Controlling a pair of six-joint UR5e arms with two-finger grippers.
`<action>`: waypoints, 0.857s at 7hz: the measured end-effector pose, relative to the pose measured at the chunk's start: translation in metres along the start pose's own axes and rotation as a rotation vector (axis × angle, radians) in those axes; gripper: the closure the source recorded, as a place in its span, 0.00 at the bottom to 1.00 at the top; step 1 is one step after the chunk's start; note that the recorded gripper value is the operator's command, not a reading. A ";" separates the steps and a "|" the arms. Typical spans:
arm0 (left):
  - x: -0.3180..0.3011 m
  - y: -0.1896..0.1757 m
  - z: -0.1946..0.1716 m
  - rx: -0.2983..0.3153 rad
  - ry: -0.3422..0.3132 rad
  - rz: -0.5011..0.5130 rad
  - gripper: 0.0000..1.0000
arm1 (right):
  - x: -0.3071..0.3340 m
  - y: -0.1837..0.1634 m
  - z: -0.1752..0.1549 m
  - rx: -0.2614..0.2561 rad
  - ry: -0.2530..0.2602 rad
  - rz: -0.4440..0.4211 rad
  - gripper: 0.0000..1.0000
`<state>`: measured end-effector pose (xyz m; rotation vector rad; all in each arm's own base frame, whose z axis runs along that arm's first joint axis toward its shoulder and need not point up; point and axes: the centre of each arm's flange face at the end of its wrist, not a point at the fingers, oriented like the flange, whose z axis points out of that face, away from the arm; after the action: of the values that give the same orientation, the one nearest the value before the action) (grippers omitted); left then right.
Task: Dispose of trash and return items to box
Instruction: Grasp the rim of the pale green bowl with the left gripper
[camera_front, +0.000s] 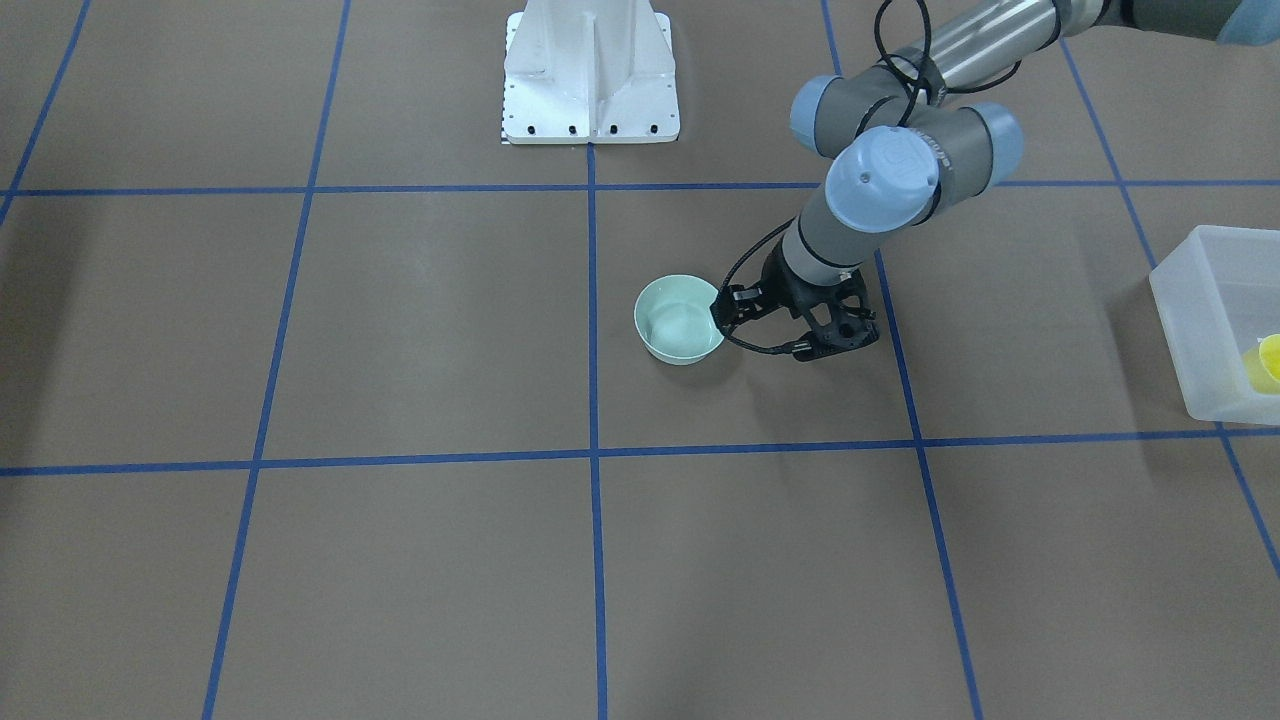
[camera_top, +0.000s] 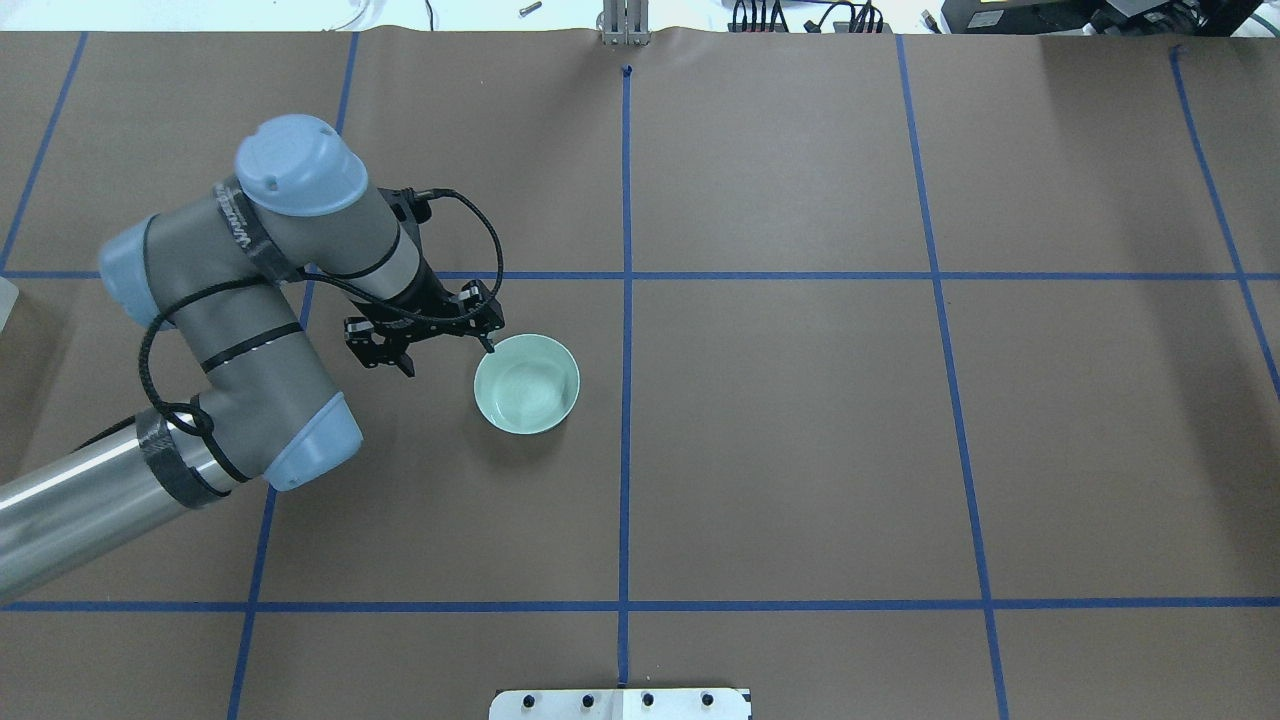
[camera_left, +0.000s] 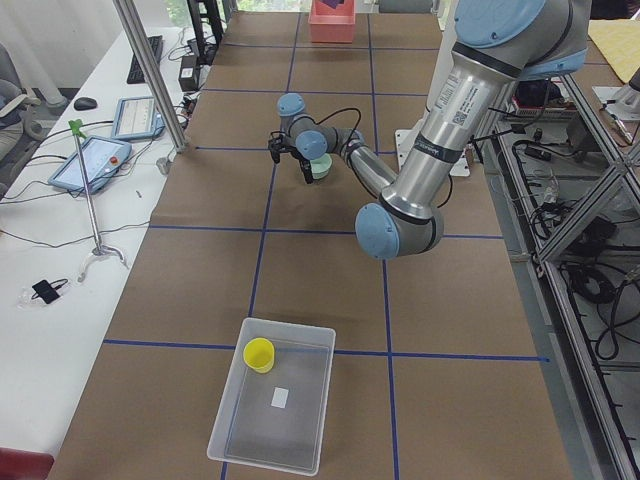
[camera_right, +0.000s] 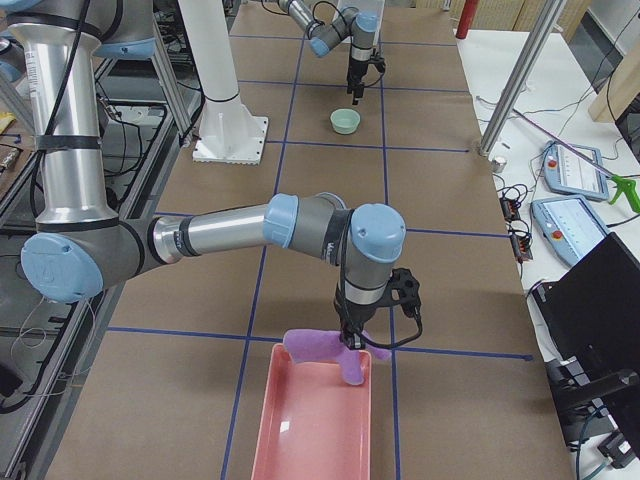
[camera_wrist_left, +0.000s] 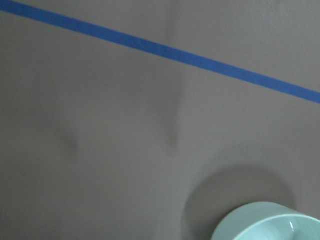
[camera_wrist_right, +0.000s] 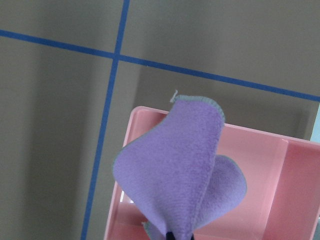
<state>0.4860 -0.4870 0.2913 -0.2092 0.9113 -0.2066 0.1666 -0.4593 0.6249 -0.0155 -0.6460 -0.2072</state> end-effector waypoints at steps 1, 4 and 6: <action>0.009 0.009 0.013 0.005 -0.004 0.007 0.23 | 0.019 0.004 0.021 0.002 0.003 -0.013 0.01; 0.014 0.019 0.033 0.007 -0.001 0.015 1.00 | 0.035 0.006 0.038 0.022 0.016 -0.025 0.00; 0.015 0.023 0.027 0.005 0.013 0.020 1.00 | 0.027 -0.003 0.024 0.051 0.021 -0.033 0.00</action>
<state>0.5190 -0.4666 0.2899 -0.1936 0.9255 -0.1916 0.1723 -0.4657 0.6601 0.0467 -0.6304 -0.2224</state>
